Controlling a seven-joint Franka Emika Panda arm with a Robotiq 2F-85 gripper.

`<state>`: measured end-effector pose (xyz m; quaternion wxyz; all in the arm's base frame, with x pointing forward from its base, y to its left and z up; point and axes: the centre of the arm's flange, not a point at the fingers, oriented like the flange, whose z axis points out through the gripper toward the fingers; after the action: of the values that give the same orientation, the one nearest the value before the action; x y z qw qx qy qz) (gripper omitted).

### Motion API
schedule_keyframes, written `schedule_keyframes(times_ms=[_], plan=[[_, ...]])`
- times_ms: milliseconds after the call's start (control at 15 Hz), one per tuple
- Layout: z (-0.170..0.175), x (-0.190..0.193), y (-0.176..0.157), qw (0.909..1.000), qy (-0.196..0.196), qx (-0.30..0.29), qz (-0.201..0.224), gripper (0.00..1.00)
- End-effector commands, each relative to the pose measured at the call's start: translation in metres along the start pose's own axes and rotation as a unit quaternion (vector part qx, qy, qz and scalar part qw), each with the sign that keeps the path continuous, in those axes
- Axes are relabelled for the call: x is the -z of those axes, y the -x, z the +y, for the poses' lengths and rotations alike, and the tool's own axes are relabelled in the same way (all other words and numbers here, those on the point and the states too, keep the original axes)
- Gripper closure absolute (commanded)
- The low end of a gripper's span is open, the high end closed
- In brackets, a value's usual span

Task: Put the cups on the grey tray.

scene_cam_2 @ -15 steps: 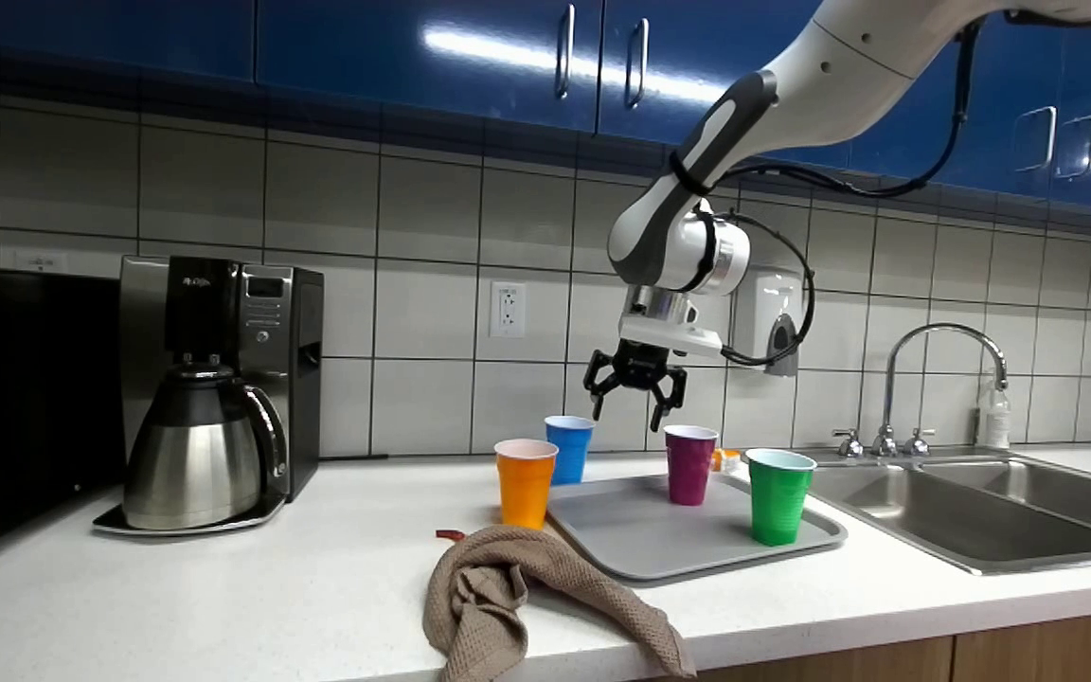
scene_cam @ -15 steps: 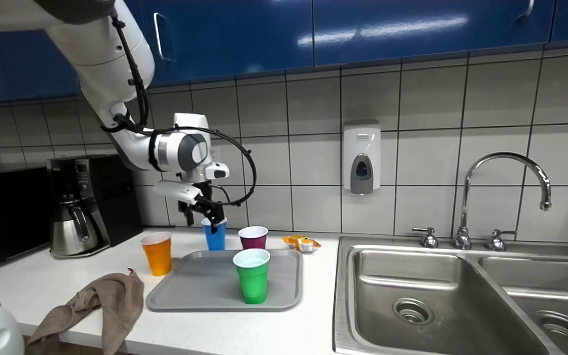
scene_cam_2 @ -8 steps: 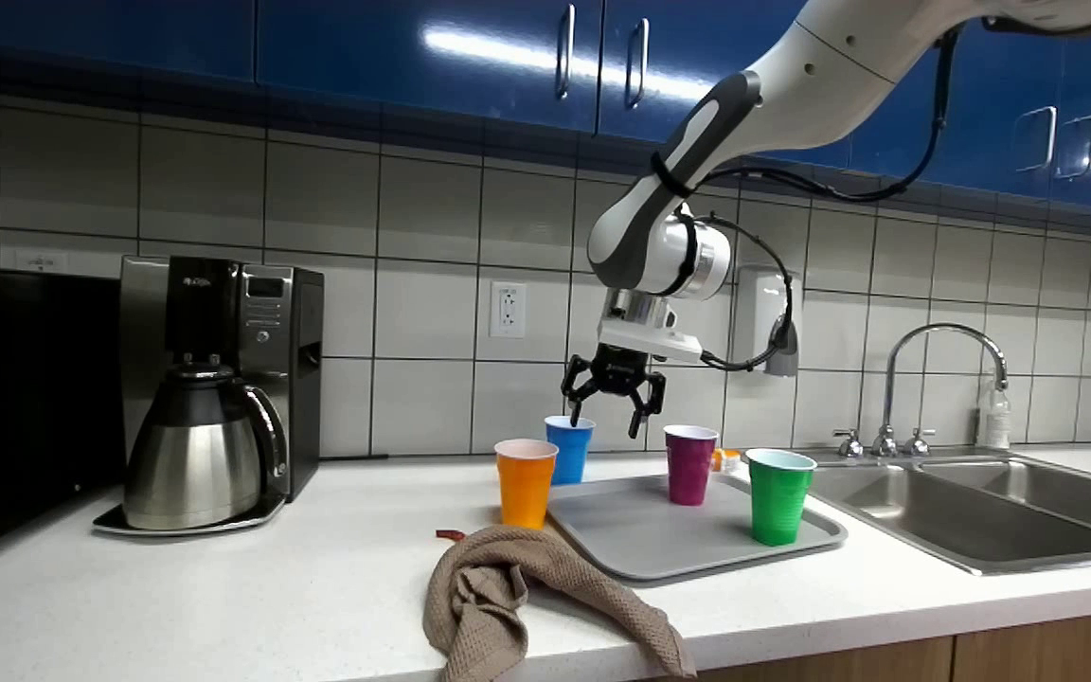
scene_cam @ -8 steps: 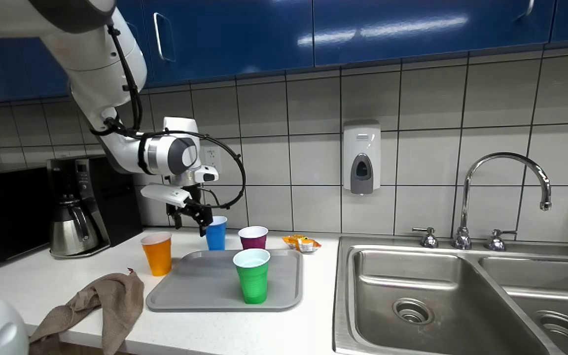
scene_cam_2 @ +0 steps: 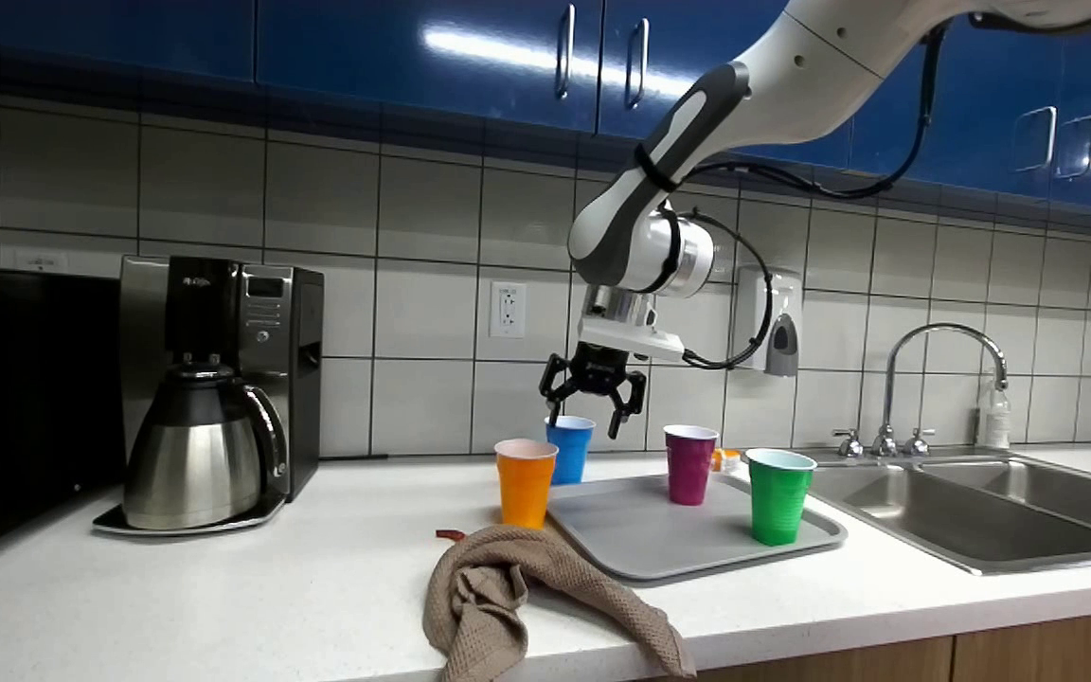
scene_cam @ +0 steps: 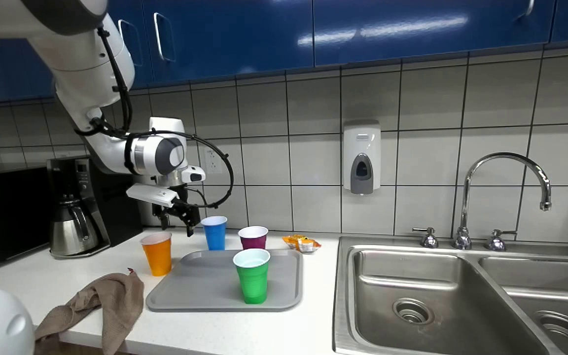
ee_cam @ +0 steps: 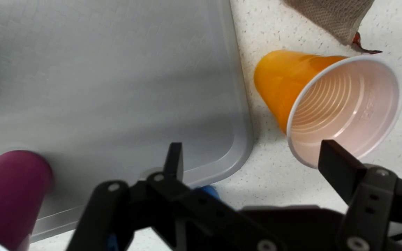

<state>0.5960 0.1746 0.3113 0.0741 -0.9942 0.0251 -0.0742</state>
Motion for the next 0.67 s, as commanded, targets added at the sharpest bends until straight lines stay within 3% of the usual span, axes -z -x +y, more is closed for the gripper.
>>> schedule_keyframes(times_ms=[0,600], plan=[[-0.021,0.003,0.003,0.9998,0.002,0.014,-0.013,0.0],[-0.048,-0.018,0.015,0.9982,0.032,0.045,-0.022,0.0]])
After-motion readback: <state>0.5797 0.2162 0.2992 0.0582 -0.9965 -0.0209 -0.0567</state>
